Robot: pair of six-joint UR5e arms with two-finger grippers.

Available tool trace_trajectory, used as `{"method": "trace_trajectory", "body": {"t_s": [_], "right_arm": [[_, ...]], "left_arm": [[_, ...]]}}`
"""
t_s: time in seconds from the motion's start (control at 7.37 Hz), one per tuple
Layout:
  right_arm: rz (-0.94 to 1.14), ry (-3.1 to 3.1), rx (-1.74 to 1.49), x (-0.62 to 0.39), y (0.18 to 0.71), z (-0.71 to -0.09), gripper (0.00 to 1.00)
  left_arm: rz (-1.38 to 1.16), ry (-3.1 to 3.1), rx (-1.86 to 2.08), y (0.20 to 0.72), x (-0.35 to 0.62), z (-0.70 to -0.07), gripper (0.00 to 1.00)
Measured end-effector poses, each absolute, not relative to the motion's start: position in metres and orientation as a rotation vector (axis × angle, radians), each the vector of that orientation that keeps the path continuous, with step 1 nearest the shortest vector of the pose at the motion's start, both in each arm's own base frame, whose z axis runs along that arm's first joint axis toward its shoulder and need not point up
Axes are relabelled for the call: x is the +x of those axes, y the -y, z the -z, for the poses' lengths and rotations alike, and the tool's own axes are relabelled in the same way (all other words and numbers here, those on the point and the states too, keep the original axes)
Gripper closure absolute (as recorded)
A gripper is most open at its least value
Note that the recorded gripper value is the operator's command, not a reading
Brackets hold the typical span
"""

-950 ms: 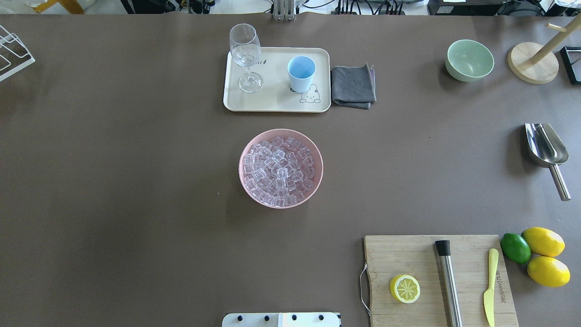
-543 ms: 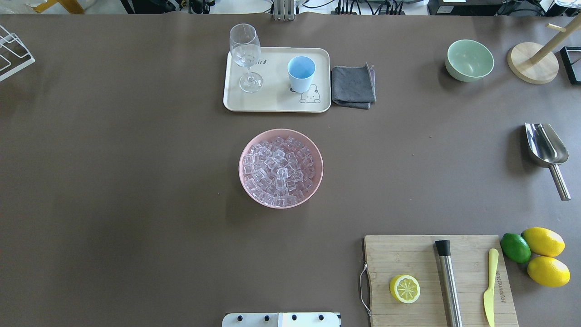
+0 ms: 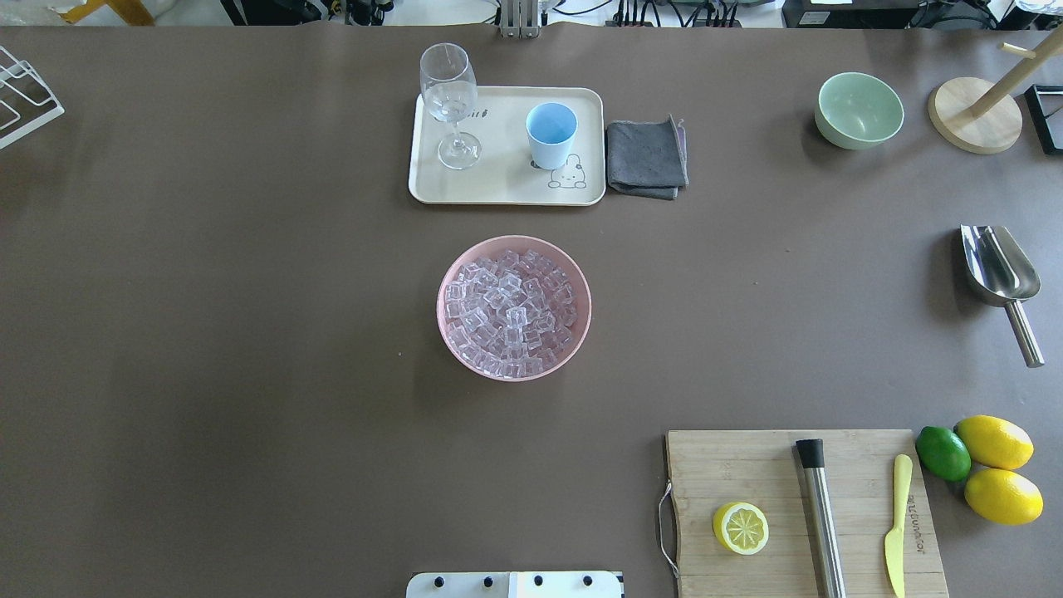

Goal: Put ice in cup with scoop

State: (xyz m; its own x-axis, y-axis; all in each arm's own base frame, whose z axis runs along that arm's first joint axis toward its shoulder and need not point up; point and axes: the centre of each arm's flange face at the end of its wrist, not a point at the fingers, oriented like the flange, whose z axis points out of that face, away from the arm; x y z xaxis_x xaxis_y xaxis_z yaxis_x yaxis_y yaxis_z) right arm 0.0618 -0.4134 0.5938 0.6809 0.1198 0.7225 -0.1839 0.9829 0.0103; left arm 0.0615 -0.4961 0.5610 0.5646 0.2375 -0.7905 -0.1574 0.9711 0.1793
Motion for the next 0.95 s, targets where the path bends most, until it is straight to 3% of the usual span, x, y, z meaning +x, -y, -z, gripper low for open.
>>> {"method": "trace_trajectory", "body": {"t_s": [0.41,0.95], "right_arm": [[-0.209,0.796,0.114,0.016,0.409,-0.582,0.0],[-0.286,0.783,0.155,-0.063,0.404,-0.613,0.0]], "left_arm": [[-0.24,-0.945,0.09,0.5,0.099,-0.521,0.01],[-0.414,-0.897,0.156,0.484,0.215,-0.436,0.01]]}}
